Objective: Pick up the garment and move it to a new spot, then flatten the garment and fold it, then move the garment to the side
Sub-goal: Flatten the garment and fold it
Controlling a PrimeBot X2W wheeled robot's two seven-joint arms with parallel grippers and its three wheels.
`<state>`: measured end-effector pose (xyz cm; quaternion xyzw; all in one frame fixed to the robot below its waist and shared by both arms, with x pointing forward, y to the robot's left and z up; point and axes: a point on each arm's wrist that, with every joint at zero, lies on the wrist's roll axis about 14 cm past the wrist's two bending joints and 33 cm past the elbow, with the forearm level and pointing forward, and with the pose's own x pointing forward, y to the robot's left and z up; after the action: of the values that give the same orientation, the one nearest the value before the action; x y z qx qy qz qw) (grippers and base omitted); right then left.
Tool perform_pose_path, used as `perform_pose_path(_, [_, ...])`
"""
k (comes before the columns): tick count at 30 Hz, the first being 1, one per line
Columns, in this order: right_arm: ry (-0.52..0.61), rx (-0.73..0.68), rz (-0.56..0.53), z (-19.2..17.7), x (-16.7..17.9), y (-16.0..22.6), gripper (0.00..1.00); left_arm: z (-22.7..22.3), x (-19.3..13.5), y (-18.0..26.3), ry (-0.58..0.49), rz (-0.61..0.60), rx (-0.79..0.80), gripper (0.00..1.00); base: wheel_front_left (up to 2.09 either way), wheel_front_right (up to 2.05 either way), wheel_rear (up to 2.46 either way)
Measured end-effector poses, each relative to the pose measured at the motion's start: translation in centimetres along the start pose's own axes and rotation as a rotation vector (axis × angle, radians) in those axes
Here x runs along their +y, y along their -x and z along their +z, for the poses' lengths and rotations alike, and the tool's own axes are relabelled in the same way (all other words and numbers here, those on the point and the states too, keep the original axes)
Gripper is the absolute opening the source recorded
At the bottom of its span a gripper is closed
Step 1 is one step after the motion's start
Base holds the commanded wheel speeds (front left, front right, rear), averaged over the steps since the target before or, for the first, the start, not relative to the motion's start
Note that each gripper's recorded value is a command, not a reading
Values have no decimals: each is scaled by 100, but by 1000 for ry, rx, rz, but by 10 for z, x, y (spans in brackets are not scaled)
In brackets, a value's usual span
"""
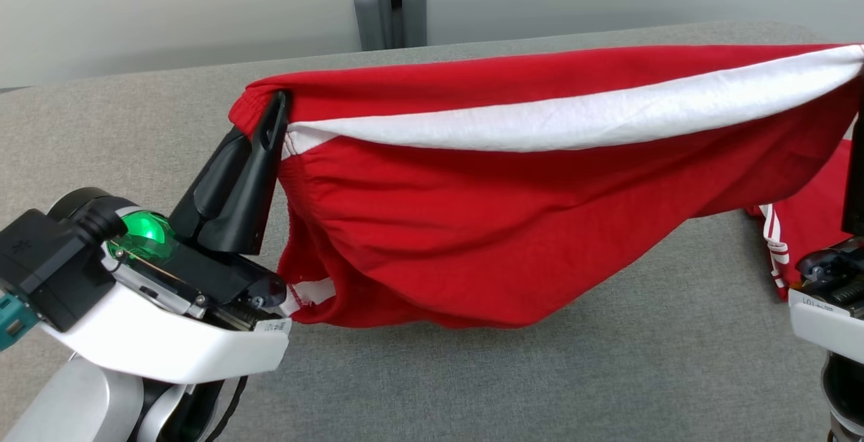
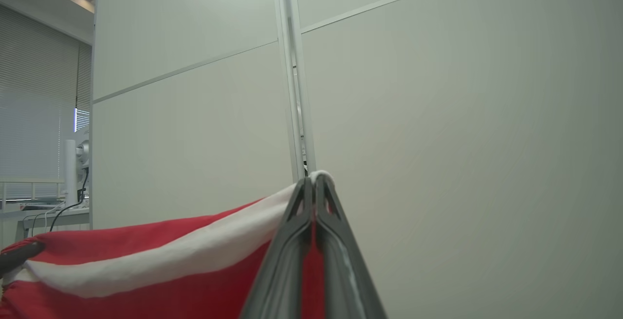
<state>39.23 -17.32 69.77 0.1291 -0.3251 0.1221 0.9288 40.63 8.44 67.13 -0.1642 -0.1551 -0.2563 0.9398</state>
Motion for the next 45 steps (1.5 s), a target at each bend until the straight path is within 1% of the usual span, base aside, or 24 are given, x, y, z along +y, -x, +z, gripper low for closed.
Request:
perform_pose_path(6, [5,-9,-17,3,-3,0,0,-5,0,-2,5,2,17,0,0,0,0])
perform_pose_path(8, [5,16,-22,-5,-6,-1,0,-6,6,-5,-33,12,20,0,0,0,0])
perform_pose_path(10, [-2,23,-10,-12,-7,-9,0,-8,11,-12,-59,17,17,0,0,0,0])
perform_pose_path(12, [14,49,5,-25,-11,-19,0,-12,18,-23,-88,23,15,0,0,0,0])
perform_pose_path(17, [36,103,54,-61,-21,-54,0,-24,42,-65,-143,28,10,0,0,0,0])
perform_pose_path(21, [46,148,83,-92,-29,-89,0,-29,69,-103,-194,70,-15,0,0,0,0])
perform_pose_path(23, [36,154,101,-104,-27,-109,0,-31,84,-122,-211,92,-17,0,0,0,0])
perform_pose_path(28, [51,183,133,-130,-23,-150,0,-35,112,-158,-203,113,-39,0,0,0,0])
perform_pose_path(30, [47,184,135,-132,-22,-157,0,-38,115,-163,-199,107,-34,0,0,0,0])
perform_pose_path(31, [43,186,139,-135,-19,-168,0,-45,122,-171,-192,104,-13,0,0,0,0])
perform_pose_path(33, [37,186,139,-138,-18,-176,0,-57,125,-175,-169,96,30,0,0,0,0])
perform_pose_path(37, [5,236,145,-158,-13,-168,0,-96,124,-168,-139,78,141,0,0,0,0])
perform_pose_path(40, [-38,344,135,-192,-12,-136,0,-132,125,-148,-91,94,223,0,0,0,0])
perform_pose_path(41, [-38,344,135,-192,-12,-136,0,-132,125,-148,-91,94,223,0,0,0,0])
perform_pose_path(44, [-95,427,104,-215,-15,-101,0,-169,121,-119,-39,100,299,0,0,0,0])
perform_pose_path(45, [-106,452,90,-221,-17,-89,0,-178,121,-109,-40,100,321,0,0,0,0])
